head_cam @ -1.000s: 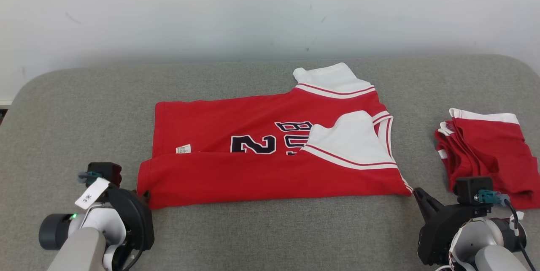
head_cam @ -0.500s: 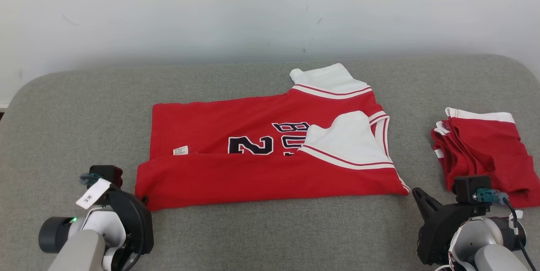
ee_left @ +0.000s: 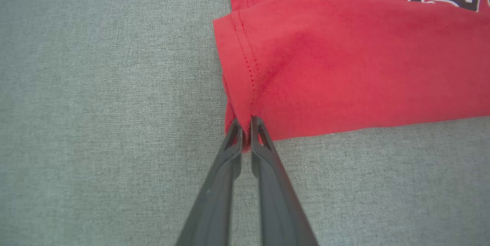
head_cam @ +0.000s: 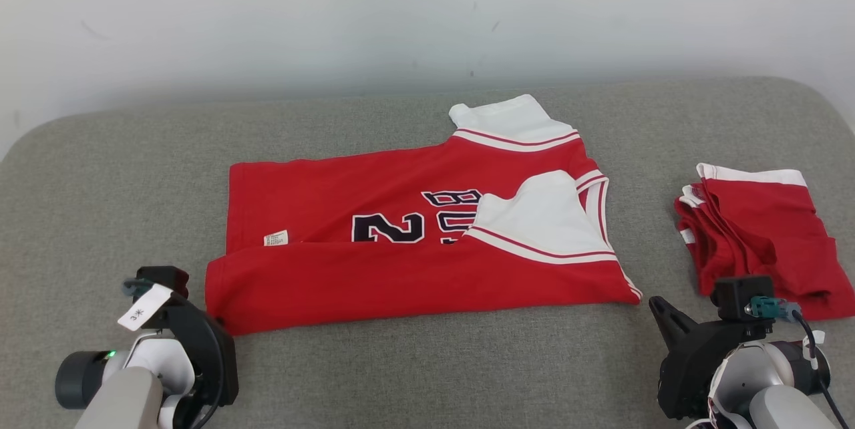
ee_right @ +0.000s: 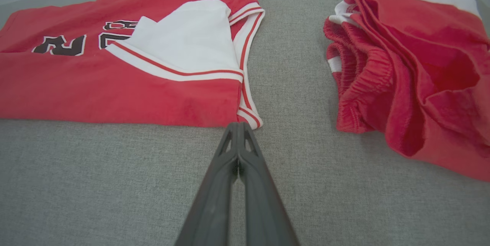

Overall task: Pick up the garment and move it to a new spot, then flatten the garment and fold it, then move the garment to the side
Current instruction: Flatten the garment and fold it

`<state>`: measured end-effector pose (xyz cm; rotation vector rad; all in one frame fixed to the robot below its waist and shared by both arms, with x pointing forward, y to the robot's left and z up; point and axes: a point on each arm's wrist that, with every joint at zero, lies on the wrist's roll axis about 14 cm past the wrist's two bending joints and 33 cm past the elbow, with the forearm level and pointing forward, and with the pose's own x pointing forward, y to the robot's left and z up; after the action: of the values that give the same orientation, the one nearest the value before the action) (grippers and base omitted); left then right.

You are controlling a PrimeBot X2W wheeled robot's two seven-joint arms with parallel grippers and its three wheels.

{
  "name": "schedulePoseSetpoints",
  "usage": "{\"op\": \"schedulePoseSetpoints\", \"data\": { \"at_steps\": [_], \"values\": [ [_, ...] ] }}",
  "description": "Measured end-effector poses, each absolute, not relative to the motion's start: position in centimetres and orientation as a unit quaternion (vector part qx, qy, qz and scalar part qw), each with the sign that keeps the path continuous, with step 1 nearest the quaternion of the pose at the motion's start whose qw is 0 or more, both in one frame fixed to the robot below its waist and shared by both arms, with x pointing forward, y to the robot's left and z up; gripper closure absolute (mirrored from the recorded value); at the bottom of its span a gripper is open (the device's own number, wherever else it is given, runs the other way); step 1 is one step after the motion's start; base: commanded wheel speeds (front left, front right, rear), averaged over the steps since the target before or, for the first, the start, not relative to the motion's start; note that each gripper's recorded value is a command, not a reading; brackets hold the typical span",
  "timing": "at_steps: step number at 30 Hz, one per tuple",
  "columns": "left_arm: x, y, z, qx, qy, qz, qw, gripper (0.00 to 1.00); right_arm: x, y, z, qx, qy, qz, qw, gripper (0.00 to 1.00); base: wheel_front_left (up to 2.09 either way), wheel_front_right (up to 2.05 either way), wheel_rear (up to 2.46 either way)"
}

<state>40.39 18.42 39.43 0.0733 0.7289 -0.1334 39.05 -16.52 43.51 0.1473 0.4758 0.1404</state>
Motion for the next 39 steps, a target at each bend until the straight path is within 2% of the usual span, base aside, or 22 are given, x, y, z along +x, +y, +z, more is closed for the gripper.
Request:
{"op": "schedulePoseSetpoints", "data": {
  "at_steps": [2, 8, 15, 23, 33, 36, 37, 38, 39],
  "values": [
    [40.4, 18.4, 39.3, 0.035, 0.358, -0.066, 0.931, 1.0, 39.0, -16.6, 43.4, 0.073, 0.238, 0.069, 0.966, 1.0, 0.0, 0.0, 0.0],
    [40.7, 18.1, 39.6, 0.031, 0.352, -0.068, 0.933, 1.0, 39.2, -17.3, 43.5, 0.072, 0.236, 0.061, 0.967, 1.0, 0.0, 0.0, 0.0],
    [41.3, 18.3, 42.1, 0.01, 0.297, -0.07, 0.952, 1.0, 39.2, -18.4, 45.2, 0.106, 0.205, 0.048, 0.972, 1.0, 0.0, 0.0, 0.0],
    [35.7, 19.7, 39.0, -0.015, 0.317, -0.065, 0.946, 1.0, 35.9, -18.8, 44.7, 0.141, 0.213, 0.047, 0.966, 1.0, 0.0, 0.0, 0.0],
    [34.0, 19.9, 39.1, -0.024, 0.308, -0.07, 0.948, 1.0, 33.2, -20.2, 45.5, 0.183, 0.207, 0.037, 0.96, 1.0, 0.0, 0.0, 0.0],
    [33.4, 20.1, 38.9, -0.026, 0.311, -0.068, 0.948, 1.0, 33.4, -20.7, 46.7, 0.179, 0.19, 0.036, 0.965, 1.0, 0.0, 0.0, 0.0],
    [33.4, 20.1, 38.8, -0.026, 0.312, -0.067, 0.947, 1.0, 33.6, -20.8, 47.2, 0.177, 0.183, 0.038, 0.966, 0.89, 0.0, 0.0, 0.0],
    [33.4, 19.8, 38.8, -0.028, 0.312, -0.07, 0.947, 1.0, 34.0, -20.8, 47.8, 0.177, 0.174, 0.038, 0.968, 0.31, 0.0, 0.0, 0.0],
    [33.5, 19.5, 38.8, -0.033, 0.313, -0.074, 0.946, 1.0, 34.4, -20.7, 48.4, 0.178, 0.164, 0.042, 0.969, 0.0, 0.0, 0.0, 0.0]
  ]
}}
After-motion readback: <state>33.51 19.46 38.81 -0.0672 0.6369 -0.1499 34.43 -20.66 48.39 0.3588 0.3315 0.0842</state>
